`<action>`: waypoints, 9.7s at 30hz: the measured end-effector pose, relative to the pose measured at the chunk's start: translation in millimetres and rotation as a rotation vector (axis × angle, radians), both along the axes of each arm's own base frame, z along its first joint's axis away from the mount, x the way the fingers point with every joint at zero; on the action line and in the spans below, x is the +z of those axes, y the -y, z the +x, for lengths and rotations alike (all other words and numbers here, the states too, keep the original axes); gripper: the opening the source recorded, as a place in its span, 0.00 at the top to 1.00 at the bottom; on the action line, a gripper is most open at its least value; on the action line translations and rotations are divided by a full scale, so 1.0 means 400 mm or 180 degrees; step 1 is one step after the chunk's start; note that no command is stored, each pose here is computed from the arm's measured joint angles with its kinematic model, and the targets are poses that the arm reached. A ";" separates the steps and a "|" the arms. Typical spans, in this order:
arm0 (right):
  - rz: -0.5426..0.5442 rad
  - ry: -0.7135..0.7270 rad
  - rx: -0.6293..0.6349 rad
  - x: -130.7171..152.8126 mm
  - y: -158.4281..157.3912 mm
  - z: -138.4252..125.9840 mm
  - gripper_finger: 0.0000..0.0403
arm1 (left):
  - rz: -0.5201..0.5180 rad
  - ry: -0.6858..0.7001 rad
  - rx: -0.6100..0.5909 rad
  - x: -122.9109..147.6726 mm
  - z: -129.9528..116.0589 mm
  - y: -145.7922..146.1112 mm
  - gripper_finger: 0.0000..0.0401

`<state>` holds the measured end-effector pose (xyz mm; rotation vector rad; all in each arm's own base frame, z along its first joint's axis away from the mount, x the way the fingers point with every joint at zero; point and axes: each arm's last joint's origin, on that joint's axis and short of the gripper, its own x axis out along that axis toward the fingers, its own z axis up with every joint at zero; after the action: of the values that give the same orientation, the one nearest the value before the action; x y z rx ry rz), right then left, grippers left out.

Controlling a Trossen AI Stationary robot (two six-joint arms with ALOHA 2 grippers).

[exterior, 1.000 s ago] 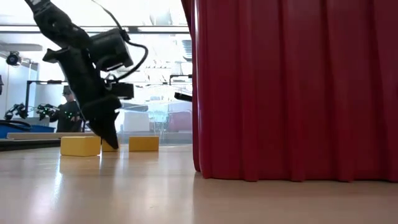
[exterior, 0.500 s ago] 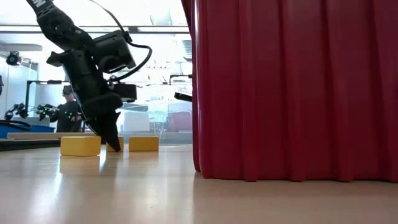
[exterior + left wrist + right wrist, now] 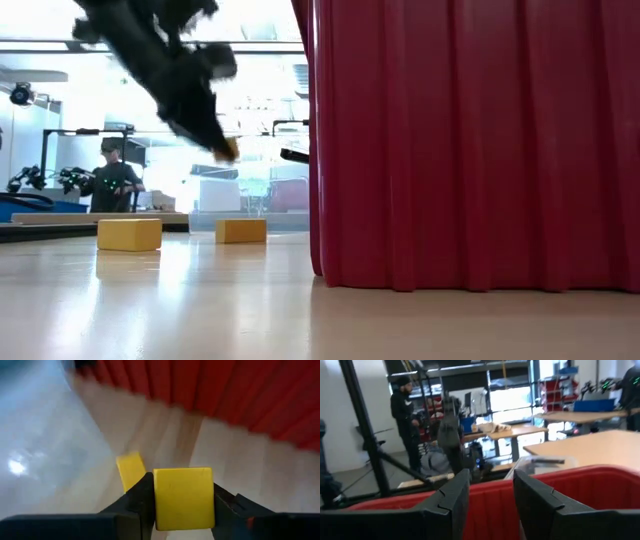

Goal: Sort blocks
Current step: Put the center yellow block into the bottom right of the red bin, then put the top yellow block into the bottom right of the red bin

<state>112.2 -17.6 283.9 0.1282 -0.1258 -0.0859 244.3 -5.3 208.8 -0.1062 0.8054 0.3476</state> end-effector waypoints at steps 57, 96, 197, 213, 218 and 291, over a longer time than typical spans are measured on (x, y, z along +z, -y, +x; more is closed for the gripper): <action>0.1026 0.0132 0.1848 0.011 0.004 0.419 0.44 | 0.2153 0.1428 -0.1409 0.332 0.273 0.138 0.73; 0.0705 0.0014 0.1833 0.040 -0.004 0.453 0.72 | 0.1927 0.1312 -0.1225 0.334 0.237 0.137 0.39; -0.0759 -0.0166 -0.1133 -0.015 -0.093 -0.035 0.46 | -0.0038 0.0712 0.0813 -0.174 -0.058 -0.025 0.43; -0.0762 -0.0220 -0.1436 -0.014 -0.072 -0.028 0.33 | -0.0174 0.0421 0.0909 -0.242 0.001 -0.068 0.31; -0.0718 -0.0233 -0.1431 -0.017 -0.073 -0.024 0.36 | -0.0160 0.0268 0.0897 -0.269 0.019 -0.068 0.31; -0.0576 -0.0140 -0.0095 0.038 -0.123 0.260 0.46 | 0.0252 0.3548 -0.0977 0.219 0.141 0.085 0.73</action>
<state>216.1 31.4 298.9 -0.0562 -0.0910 -0.1066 300.7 -39.2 296.4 -0.0829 -0.2986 -0.0057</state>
